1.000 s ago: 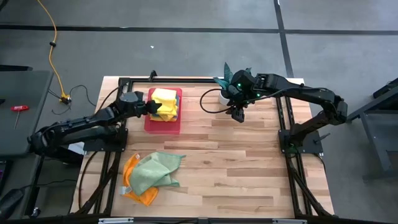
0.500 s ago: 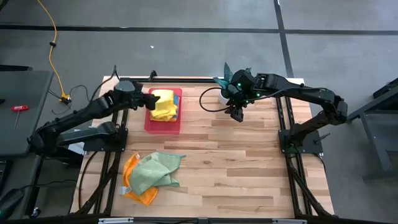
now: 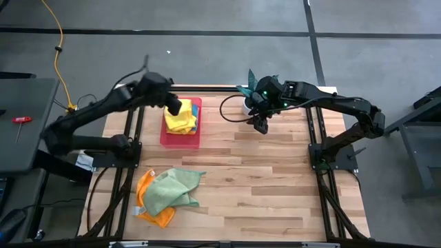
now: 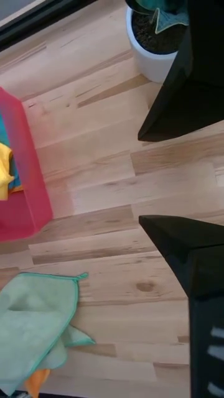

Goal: Fold microfiber towels
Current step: Put the folded yellow microfiber towel into the pink bin

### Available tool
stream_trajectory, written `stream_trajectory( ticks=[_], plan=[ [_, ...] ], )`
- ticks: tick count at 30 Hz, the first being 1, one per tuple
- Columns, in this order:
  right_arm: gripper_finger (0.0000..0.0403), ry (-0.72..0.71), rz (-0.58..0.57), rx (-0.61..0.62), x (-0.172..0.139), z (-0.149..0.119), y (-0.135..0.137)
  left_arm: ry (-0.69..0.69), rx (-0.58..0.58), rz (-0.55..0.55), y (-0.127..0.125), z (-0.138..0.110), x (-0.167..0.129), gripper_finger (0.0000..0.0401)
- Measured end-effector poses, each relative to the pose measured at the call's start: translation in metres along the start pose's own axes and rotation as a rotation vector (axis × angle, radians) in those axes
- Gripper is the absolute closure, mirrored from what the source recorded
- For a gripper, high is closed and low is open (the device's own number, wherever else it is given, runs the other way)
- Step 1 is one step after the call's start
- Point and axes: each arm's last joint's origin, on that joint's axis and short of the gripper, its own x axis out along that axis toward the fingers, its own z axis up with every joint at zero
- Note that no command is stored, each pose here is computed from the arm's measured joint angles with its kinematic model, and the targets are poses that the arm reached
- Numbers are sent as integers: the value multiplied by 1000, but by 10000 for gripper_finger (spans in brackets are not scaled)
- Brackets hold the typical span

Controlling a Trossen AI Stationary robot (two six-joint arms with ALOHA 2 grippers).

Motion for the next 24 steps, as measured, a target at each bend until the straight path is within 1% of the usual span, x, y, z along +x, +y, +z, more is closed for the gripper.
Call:
stream_trajectory(
  ticks=[1, 3, 6, 9, 12, 16, 19, 22, 24],
  plan=[
    [206, -2, 0, 4, 0, 0, 0, 41, 41, 9, -2, 4, 7, 384],
    [206, -5, 0, 6, 0, 1, 0, 140, 114, 25, -4, 11, 25, 388],
    [206, -5, 0, 6, 0, 1, 0, 323, 199, 20, -9, 13, 54, 398],
    [206, -6, 0, 9, 0, 1, 0, 470, 243, 10, -11, 8, 81, 400],
    [206, -6, 0, 30, 0, 1, 0, 562, 256, 9, -12, 1, 99, 401],
    [206, -5, 0, 32, 0, 1, 0, 600, 258, 8, -13, -3, 116, 401],
    [206, -5, 0, 32, 0, 1, 0, 563, 256, 0, -16, -2, 129, 401],
    [206, -5, 0, 35, 0, 1, 0, 515, 241, -49, -19, 0, 143, 401],
    [206, -5, 0, 35, 0, 1, 0, 527, 220, -80, -21, -3, 153, 401]
  ],
)
